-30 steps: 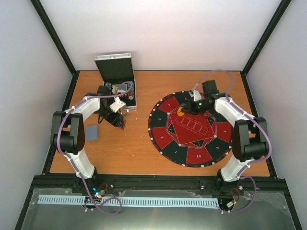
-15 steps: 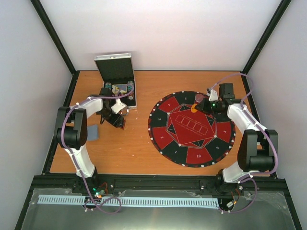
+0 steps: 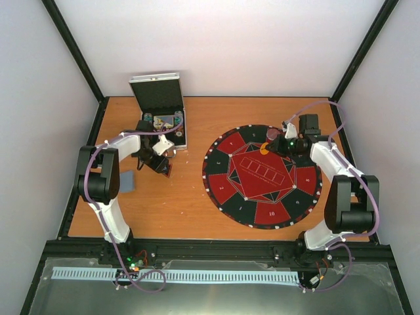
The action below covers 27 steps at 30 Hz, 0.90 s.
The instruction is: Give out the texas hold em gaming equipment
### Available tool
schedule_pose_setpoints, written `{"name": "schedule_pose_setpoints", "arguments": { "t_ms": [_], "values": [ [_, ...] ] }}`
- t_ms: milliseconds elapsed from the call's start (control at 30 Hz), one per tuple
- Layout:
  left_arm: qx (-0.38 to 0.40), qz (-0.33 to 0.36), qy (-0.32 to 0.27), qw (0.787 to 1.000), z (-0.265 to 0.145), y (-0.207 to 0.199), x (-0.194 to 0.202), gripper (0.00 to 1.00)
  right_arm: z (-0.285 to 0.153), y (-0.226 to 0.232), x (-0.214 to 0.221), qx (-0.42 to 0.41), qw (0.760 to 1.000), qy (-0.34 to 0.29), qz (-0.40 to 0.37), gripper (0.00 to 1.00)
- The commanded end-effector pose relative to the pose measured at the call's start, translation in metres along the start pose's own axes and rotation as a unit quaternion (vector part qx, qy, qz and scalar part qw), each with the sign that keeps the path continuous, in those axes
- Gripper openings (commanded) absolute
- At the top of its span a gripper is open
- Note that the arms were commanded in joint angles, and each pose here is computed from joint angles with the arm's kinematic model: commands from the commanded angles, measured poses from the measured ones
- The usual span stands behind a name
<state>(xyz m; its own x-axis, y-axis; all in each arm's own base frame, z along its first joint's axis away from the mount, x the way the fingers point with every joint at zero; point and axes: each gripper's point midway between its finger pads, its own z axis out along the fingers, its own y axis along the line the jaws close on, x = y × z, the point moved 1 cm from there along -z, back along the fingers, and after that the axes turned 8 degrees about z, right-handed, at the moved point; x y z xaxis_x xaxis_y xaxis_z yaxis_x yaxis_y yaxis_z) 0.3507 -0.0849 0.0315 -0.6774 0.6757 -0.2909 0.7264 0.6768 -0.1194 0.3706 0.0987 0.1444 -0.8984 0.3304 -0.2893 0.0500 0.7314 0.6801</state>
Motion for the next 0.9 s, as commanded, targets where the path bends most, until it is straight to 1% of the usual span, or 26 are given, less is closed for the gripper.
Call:
{"name": "schedule_pose_setpoints", "arguments": {
  "t_ms": [0,67,100,233,333,533,733,833,867],
  "values": [
    [0.002,0.006,0.017,1.0,0.001,-0.001,0.008,0.39,0.004,0.0,-0.003,-0.01,1.0,0.003,-0.006,0.03],
    [-0.001,0.006,0.017,1.0,-0.002,0.0,0.007,0.37,0.005,0.001,-0.005,-0.013,1.0,0.004,-0.006,0.03],
    [-0.002,0.005,0.017,1.0,-0.003,0.0,0.007,0.34,0.005,0.001,-0.005,-0.014,1.0,0.005,-0.007,0.03],
    [-0.011,0.005,0.019,1.0,-0.006,0.003,0.006,0.31,0.005,0.001,-0.006,-0.014,1.0,0.004,-0.009,0.03],
    [-0.018,0.003,0.019,1.0,-0.01,0.006,0.005,0.31,0.005,0.002,-0.005,-0.016,1.0,0.005,-0.009,0.03],
    [-0.025,0.003,-0.004,1.0,-0.027,0.013,-0.007,0.31,0.003,0.004,-0.008,-0.017,1.0,0.002,-0.012,0.03],
    [-0.007,0.012,-0.031,0.999,-0.039,0.005,-0.019,0.31,0.002,0.006,-0.012,-0.018,1.0,-0.003,-0.012,0.03],
    [-0.01,0.013,-0.026,1.0,-0.039,0.006,-0.017,0.32,0.002,0.008,-0.014,-0.02,1.0,-0.004,-0.013,0.03],
    [-0.011,0.014,-0.023,1.0,-0.038,0.007,-0.016,0.33,0.001,0.009,-0.014,-0.02,1.0,-0.004,-0.013,0.03]
  ]
}}
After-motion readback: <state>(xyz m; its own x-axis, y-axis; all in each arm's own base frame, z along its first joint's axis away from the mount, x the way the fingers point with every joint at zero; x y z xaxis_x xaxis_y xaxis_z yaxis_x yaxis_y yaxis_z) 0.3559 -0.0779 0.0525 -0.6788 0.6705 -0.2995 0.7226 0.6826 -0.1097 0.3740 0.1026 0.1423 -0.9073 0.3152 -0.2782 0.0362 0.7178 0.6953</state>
